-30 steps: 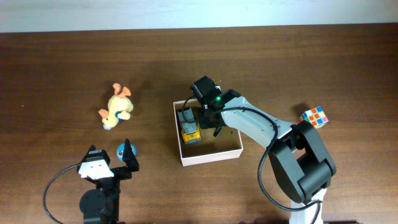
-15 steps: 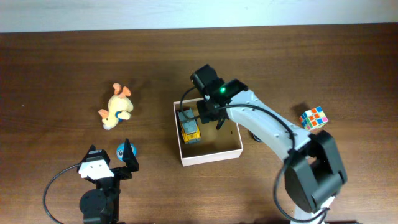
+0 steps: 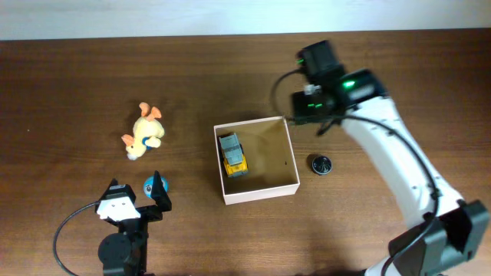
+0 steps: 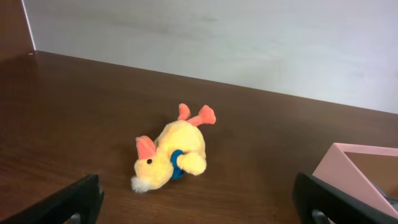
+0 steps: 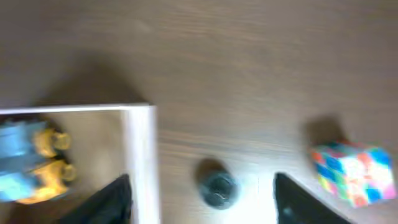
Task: Pack container
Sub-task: 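Raise the right gripper and move it to the Rubik's cube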
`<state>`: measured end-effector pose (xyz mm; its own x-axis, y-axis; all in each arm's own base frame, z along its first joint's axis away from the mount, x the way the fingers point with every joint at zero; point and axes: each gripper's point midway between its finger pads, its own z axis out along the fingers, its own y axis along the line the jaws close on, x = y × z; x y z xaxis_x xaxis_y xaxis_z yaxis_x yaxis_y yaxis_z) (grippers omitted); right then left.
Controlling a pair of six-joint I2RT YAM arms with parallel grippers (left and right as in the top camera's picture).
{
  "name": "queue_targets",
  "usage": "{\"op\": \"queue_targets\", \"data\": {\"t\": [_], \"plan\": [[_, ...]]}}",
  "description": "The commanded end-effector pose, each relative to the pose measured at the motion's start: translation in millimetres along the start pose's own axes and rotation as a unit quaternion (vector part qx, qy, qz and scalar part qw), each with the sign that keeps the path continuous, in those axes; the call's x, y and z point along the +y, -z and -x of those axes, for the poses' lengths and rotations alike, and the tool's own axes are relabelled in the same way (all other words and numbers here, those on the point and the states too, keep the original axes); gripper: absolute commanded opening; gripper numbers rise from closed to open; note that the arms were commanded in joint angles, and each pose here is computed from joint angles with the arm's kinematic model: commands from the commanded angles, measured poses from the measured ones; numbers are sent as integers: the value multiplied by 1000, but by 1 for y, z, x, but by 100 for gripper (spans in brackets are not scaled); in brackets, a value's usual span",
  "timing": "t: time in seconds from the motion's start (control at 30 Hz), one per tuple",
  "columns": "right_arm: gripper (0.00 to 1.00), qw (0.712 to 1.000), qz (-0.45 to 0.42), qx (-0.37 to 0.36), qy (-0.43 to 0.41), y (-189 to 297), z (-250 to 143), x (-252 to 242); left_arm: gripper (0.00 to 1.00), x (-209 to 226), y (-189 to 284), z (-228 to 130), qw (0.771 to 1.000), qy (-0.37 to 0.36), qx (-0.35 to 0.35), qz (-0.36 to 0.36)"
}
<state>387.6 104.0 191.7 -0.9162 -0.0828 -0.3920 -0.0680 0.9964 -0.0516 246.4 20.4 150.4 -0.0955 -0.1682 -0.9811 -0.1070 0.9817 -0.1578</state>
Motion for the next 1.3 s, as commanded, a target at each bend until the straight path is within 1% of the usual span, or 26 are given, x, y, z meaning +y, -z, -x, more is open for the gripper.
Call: {"op": "queue_targets", "data": {"t": [0.0,0.07,0.17,0.27,0.47,0.53,0.57,0.67,0.77,0.8,0.87,1.0,1.07,1.13,1.27], "plan": [[74,999,-33,19,17,4,-5,-55,99,-1,0,-1,1000,3,0,-4],[77,999,-32,42,13,3,-14,-71,99,-1,0,-1,1000,3,0,-4],[77,997,-17,70,-4,3,-27,-87,99,-1,0,-1,1000,3,0,-4],[77,995,-19,99,-22,5,-42,-102,99,-1,0,-1,1000,3,0,-4],[78,989,-26,137,-43,11,-69,-117,99,-1,0,-1,1000,3,0,-4],[80,988,-31,139,-56,9,-77,-125,99,-1,0,-1,1000,3,0,-4],[84,988,-34,134,-70,3,-84,-136,99,-1,0,-1,1000,3,0,-4],[93,989,-11,125,-74,-13,-90,-145,99,-1,0,-1,1000,3,0,-4],[99,990,8,111,-86,-25,-93,-157,99,-1,0,-1,1000,3,0,-4],[100,990,6,108,-93,-27,-94,-164,99,-1,0,-1,1000,3,0,-4],[99,989,-4,99,-111,-28,-94,-181,99,-1,0,-1,1000,3,0,-4],[99,989,-16,83,-120,-27,-95,-205,99,-1,0,-1,1000,3,0,-4],[99,993,-5,69,-100,-28,-90,-208,99,-1,0,-1,1000,3,0,-4],[99,998,23,46,-46,-29,-81,-202,99,-1,0,-1,1000,3,0,-4],[99,999,21,41,26,-35,-77,-205,99,-1,0,-1,1000,3,0,-4]]}}
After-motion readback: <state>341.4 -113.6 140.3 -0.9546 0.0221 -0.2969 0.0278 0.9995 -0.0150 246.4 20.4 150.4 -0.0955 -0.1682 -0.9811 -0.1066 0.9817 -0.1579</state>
